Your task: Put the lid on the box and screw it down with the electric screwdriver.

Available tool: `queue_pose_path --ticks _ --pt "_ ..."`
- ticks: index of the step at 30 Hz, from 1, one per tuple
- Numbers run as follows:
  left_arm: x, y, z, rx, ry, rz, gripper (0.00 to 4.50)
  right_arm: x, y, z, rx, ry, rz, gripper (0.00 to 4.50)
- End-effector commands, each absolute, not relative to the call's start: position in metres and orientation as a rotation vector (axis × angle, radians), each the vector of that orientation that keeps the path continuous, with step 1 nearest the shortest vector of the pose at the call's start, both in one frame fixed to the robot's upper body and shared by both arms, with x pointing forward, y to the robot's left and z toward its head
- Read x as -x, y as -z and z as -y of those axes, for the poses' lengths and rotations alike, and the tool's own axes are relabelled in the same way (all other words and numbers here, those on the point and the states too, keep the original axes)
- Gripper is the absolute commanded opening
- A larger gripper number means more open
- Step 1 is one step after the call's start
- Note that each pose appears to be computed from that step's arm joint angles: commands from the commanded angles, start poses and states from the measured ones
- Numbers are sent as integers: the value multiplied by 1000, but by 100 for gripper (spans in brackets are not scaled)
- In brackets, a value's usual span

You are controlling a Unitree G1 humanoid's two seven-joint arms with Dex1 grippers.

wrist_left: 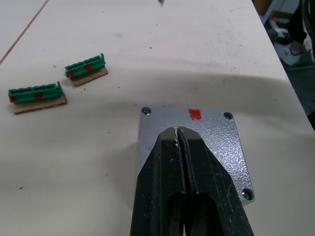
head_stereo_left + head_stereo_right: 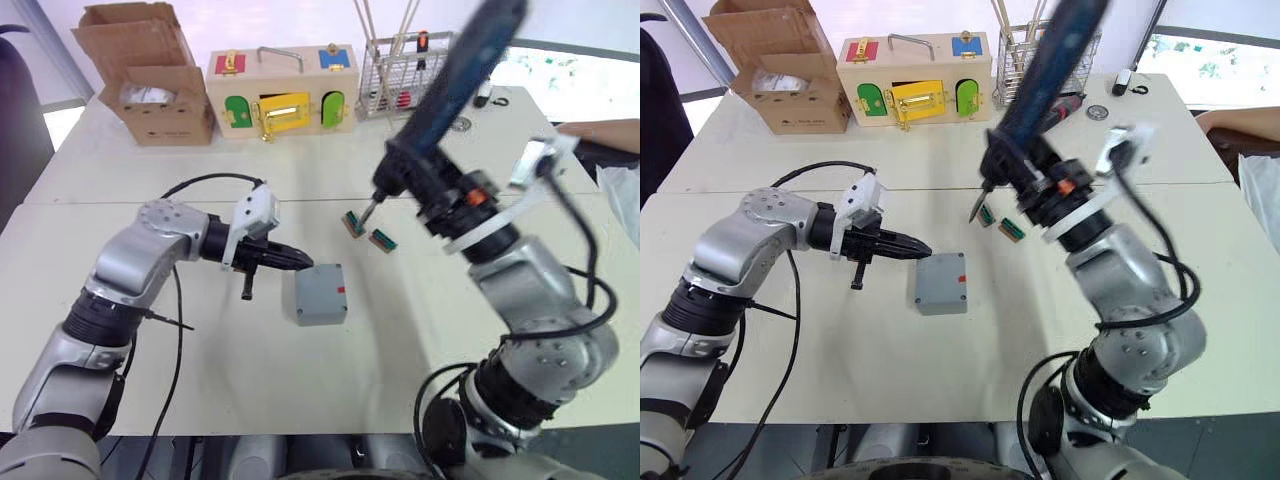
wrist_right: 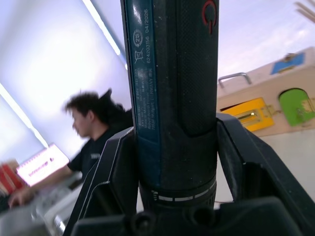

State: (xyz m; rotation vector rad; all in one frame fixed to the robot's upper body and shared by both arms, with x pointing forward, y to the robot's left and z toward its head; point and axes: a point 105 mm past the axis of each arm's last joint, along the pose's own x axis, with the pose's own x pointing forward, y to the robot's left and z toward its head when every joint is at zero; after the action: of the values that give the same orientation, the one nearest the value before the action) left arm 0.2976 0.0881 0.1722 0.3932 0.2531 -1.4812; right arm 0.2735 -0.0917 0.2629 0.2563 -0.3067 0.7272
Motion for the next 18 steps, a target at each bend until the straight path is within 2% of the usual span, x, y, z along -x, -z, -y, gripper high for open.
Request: queue_pose_path --ticks 1,5,13,18 --pt "-294 -170 -82 -459 1487 -208 0 -261 -272 82 -141 -759 430 195" --pt "-295 -160 -73 -487 1466 -216 0 -266 -252 72 -24 -768 416 195" --pt "-285 -135 -78 -582 1496 -293 0 -276 -234 58 -11 -771 419 195" --pt "-284 -134 -80 -579 1495 -299 0 -278 -229 54 -24 -780 423 195"
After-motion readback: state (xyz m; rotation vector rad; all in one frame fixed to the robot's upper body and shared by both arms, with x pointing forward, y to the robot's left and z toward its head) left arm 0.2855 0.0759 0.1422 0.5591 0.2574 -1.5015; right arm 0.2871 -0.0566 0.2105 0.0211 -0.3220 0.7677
